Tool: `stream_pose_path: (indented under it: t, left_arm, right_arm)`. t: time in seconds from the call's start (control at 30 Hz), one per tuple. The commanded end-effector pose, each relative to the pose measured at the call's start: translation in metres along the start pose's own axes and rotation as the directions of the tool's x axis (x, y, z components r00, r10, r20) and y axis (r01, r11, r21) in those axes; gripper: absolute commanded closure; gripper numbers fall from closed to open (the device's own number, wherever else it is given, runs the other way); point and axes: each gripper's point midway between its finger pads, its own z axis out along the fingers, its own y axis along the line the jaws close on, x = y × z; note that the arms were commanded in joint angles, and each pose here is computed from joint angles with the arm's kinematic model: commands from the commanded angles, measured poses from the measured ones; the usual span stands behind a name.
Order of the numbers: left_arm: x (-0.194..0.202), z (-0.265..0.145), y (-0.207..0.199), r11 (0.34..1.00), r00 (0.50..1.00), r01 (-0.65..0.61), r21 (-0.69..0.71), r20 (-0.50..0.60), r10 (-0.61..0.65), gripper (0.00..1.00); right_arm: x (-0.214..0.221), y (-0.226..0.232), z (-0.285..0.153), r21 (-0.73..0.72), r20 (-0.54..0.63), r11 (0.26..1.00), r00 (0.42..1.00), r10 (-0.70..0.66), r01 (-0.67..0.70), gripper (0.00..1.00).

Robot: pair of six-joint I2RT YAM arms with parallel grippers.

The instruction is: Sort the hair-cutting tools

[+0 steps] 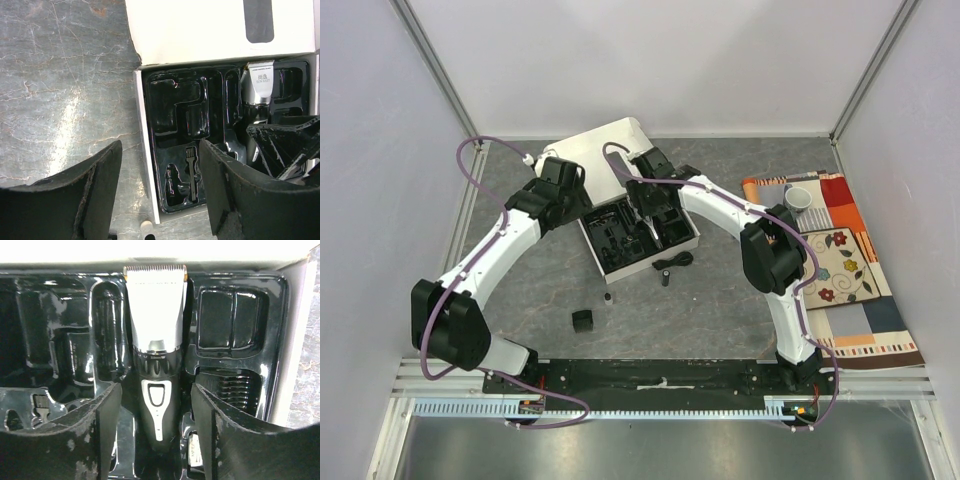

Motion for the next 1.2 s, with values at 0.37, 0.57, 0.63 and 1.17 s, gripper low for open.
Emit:
stream_pose_path:
  t: [0.37,0.57,0.63,1.17]
  left_arm:
    - [-0.006,-0.009,0.007,0.999,0.998,-0.048,-0.003,0.044,0.049,0.31]
    - [-0.003,-0.005,0.007,0.998,0.998,-0.057,0.000,0.040,0.057,0.31]
    - [-0.002,-0.003,0.007,0.998,0.998,-0.060,-0.006,0.035,0.061,0.31]
    - [0.009,0.006,0.007,0.999,0.999,-0.053,0.000,0.000,0.053,0.32]
  right_arm:
    - [-0.061,0.004,-0.041,0.054,0.190,0.999,0.982,-0.005,-0.006,0.50]
    - [-0.084,0.003,-0.033,0.078,0.254,0.997,0.967,-0.024,0.004,0.96]
    - [-0.086,0.002,-0.028,0.087,0.259,0.996,0.966,-0.023,0.001,1.00]
    - [-0.010,0.000,0.030,0.060,0.070,0.998,0.997,-0.033,0.029,1.00]
